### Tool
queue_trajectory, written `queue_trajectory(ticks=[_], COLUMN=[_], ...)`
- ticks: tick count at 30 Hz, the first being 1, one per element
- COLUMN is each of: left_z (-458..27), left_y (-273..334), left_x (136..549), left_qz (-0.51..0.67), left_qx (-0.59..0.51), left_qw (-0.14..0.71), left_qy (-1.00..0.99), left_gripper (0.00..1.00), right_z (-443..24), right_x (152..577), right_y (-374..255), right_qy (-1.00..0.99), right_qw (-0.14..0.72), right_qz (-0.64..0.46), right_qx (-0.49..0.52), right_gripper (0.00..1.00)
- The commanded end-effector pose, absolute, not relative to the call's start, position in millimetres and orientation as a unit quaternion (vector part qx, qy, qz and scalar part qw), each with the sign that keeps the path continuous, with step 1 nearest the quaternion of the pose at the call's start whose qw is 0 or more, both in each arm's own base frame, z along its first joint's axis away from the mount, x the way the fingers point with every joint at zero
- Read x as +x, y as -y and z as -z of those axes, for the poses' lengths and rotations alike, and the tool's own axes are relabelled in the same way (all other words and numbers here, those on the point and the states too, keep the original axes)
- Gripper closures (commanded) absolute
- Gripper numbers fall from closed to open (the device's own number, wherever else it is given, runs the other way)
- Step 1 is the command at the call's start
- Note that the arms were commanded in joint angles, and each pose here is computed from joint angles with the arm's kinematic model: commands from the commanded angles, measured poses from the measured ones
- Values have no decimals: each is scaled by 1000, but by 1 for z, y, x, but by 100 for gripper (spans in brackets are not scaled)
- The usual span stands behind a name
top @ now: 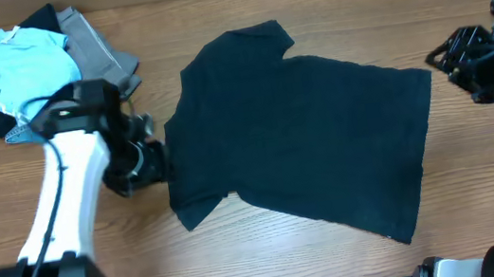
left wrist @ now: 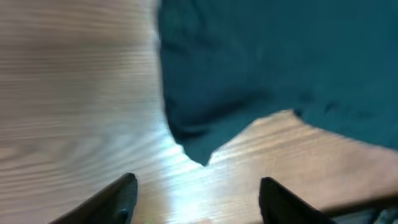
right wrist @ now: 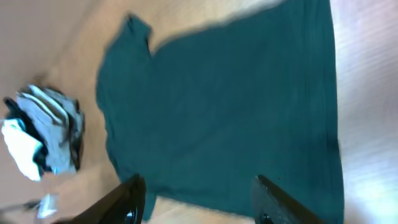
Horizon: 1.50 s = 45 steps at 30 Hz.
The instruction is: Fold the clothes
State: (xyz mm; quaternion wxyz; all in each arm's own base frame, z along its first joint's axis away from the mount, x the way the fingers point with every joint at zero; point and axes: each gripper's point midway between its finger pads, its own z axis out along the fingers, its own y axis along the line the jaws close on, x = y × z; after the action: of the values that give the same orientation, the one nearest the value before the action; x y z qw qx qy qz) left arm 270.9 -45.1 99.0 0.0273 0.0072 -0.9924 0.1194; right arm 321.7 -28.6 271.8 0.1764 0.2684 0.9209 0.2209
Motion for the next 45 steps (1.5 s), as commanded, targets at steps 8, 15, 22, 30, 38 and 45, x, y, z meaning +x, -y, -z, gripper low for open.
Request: queue_trajectory(ticks=[8, 15, 22, 30, 38, 45], left_z=[-19, -3, 3, 4, 4, 4], left_y=[77, 59, 60, 61, 61, 59], left_x=[213, 208, 220, 229, 230, 230], left_qz=[-119, -62, -60, -62, -63, -63], left_qx=[-15, 14, 41, 59, 59, 63], left_qw=[125, 120, 92, 75, 75, 75], left_qy=[985, 991, 993, 993, 993, 993], left_gripper=[42, 52, 70, 96, 96, 96], right_z=[-198, -134, -72, -31, -25, -11], right_x=[306, 279, 234, 185, 162, 139], right_y=[21, 13, -1, -14, -4, 9], right_qy=[-931, -929, -920, -894, -879, -841], right_qw=[81, 11, -66, -142, -176, -193], right_qz=[-201, -201, -197, -182, -123, -45], right_qx=[295, 310, 333, 383, 426, 503], right_gripper=[43, 43, 43, 46, 47, 47])
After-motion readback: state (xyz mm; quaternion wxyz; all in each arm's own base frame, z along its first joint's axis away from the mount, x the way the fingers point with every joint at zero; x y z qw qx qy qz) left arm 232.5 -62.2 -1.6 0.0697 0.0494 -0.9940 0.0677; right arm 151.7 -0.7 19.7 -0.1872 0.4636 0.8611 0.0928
